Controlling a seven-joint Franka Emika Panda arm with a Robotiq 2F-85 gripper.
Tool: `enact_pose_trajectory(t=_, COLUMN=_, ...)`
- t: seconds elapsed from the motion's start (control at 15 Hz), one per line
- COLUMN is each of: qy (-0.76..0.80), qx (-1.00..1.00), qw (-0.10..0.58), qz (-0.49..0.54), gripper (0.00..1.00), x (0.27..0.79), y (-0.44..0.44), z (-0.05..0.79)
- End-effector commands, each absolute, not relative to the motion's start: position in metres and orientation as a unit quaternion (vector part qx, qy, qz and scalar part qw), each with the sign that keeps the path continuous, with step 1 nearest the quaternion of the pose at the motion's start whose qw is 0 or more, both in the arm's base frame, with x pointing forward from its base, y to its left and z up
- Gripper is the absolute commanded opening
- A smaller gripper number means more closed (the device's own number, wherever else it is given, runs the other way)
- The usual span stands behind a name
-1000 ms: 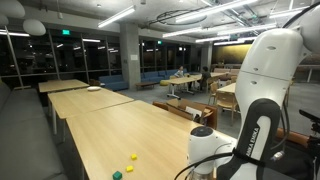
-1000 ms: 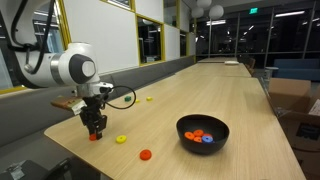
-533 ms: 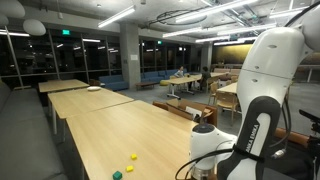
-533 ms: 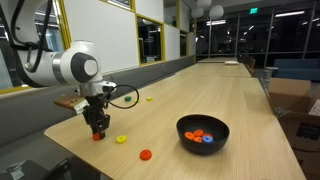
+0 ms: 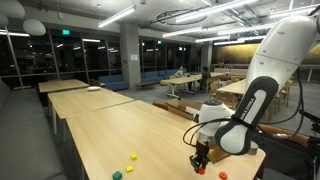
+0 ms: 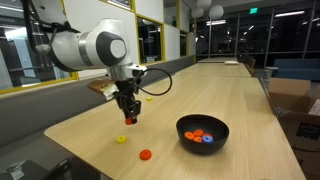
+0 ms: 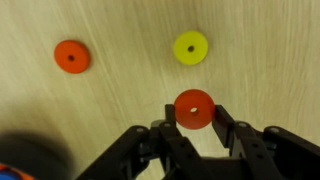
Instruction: Put some of the rings in the black bowl
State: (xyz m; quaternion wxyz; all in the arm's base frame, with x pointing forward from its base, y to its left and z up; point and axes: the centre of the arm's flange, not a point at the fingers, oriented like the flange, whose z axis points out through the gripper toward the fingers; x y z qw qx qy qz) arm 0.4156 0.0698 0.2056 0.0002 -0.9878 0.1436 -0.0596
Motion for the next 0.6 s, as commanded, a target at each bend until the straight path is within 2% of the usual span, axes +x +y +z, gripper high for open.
enact_pose_trajectory(t=0.0, qy=0.195, qx=-0.976, qw=-0.002, qz=-0.099, gripper=0.21, x=0.425, y=0.009, z=0.241)
enact_pose_trajectory(t=0.53, qy=0.332, qx=-0.934, qw=-0.009, qz=-0.134, gripper=0.21, x=0.478, y=-0.088, z=0.263)
